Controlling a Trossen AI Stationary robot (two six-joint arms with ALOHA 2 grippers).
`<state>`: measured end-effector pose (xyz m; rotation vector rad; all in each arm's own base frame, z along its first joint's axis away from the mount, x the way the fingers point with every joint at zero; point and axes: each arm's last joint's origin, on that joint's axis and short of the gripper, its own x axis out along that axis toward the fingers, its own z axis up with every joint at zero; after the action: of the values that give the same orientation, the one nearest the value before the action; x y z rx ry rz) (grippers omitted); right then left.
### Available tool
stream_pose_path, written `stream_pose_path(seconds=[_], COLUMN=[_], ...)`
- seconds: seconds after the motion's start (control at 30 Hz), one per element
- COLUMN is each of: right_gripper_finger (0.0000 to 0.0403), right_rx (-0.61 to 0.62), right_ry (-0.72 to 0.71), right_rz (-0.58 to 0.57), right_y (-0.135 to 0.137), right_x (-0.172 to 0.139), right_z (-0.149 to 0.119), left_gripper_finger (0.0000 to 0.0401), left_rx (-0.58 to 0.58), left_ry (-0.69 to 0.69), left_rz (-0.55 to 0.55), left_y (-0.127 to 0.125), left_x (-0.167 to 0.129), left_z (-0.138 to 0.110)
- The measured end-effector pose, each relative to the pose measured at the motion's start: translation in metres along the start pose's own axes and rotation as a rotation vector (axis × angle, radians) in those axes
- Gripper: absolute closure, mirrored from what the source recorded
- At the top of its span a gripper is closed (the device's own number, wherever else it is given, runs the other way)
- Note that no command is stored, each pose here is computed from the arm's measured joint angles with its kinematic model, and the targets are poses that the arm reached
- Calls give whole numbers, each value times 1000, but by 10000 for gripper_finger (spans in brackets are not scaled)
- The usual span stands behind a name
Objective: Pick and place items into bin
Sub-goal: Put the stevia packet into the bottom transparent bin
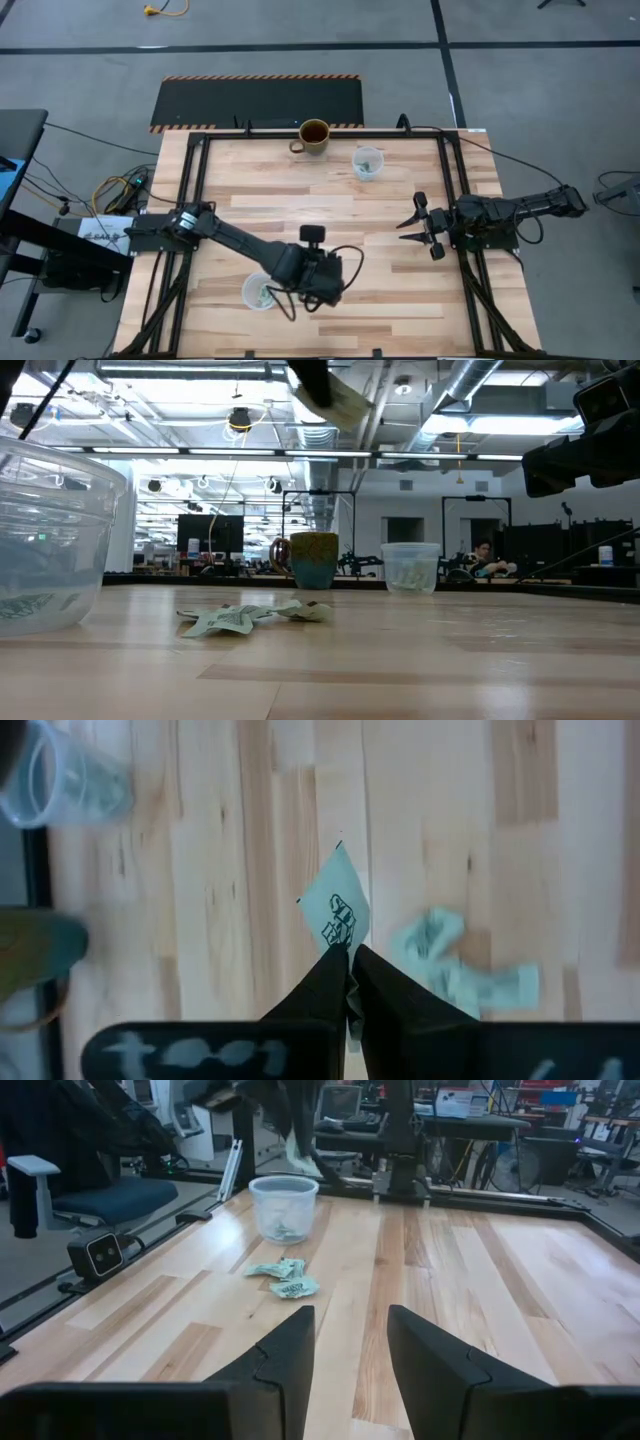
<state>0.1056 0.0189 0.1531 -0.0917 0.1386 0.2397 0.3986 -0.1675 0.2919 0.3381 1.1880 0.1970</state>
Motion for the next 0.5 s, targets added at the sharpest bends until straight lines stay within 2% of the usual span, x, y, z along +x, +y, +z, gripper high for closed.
stream_pose_path(seconds=[0.13,0.2,0.3,0.5], right_gripper_finger=[280,280,280,280], right_rx=[0,0,0,0], right_ry=[0,0,0,-1], right_rz=[0,0,0,-1], right_y=[0,0,0,0], right_x=[0,0,0,0], right_z=[0,0,0,0], left_gripper_finger=[401,401,401,401], left_rx=[8,-22,-88,-105], left_ry=[69,97,46,10], left_rz=[27,88,132,107], left_y=[-5,-6,-13,-31], left_x=[-17,-25,-36,-62], left_z=[-13,-22,-26,-50])
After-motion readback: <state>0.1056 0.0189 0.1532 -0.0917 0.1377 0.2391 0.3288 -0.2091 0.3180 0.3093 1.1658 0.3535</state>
